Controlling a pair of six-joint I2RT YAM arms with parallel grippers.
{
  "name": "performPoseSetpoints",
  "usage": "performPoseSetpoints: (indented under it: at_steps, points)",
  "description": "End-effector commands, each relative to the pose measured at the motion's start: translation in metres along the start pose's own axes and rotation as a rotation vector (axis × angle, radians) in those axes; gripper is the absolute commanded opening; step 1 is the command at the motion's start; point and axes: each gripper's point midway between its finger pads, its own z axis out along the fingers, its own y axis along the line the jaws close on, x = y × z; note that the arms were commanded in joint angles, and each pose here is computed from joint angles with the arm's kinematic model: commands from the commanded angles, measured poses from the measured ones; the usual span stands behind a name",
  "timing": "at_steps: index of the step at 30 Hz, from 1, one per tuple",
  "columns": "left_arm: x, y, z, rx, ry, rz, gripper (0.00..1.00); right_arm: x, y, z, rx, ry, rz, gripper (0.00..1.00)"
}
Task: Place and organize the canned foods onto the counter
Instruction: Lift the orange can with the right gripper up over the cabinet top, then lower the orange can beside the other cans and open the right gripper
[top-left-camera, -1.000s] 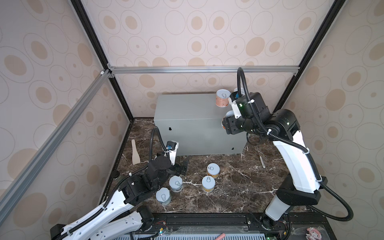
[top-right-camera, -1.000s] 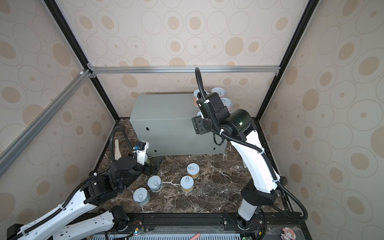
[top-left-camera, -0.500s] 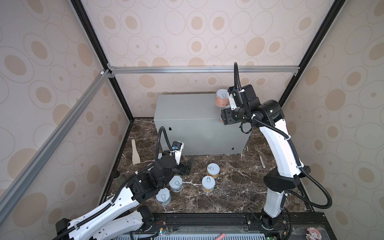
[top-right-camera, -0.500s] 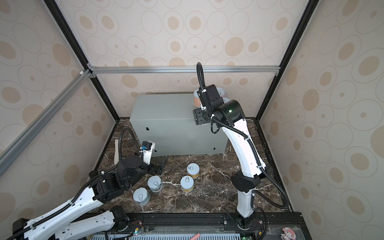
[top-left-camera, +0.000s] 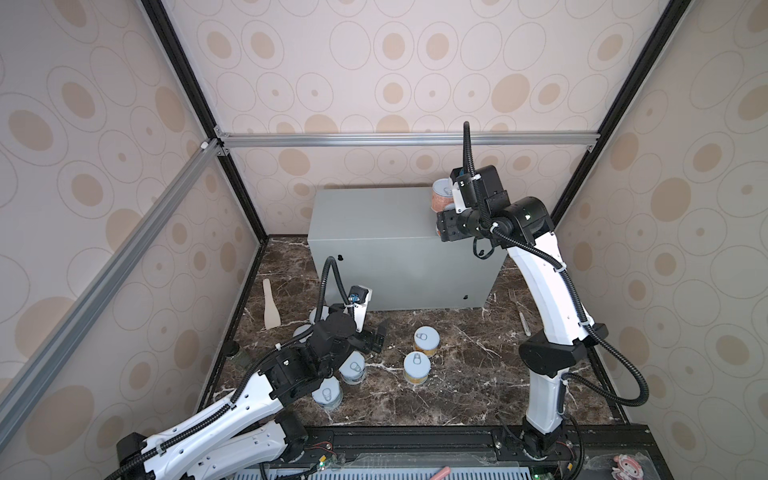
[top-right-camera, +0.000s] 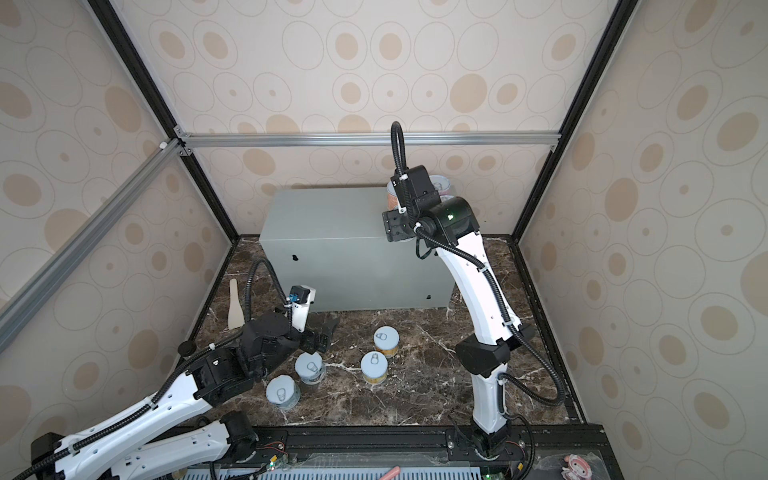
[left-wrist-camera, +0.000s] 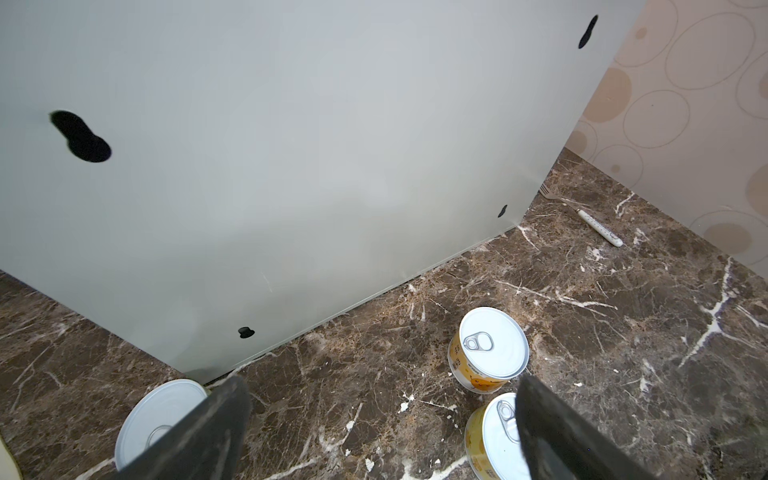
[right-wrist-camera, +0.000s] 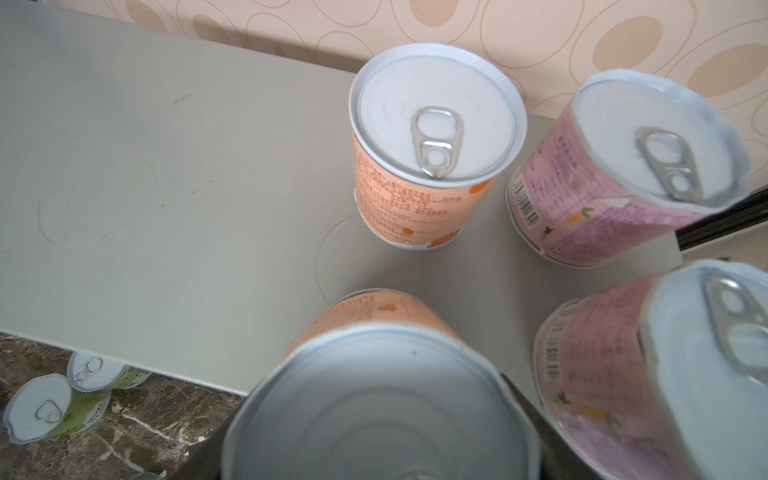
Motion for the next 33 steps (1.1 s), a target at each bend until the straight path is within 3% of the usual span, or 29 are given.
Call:
performPoseSetpoints:
  at_steps: [1,7,18,33]
  points:
    - [-0.003,-0.002,0.001,0.014,-0.012,0.004,0.99,-0.025,-0.007,-0.006,0.017,-0.099,0.017,0.50]
    - [-0.003,-0.003,0.002,0.020,-0.010,0.000,0.99,-0.028,-0.014,0.003,0.026,-0.102,0.030,0.53]
    - [-0.001,-0.002,0.006,0.022,0.001,-0.004,0.99,-0.029,-0.013,0.014,0.029,-0.105,0.026,0.80]
    - [-0.021,0.002,-0.001,0.008,-0.043,-0.020,0.99,-0.038,-0.016,0.001,0.028,-0.147,0.034,0.91]
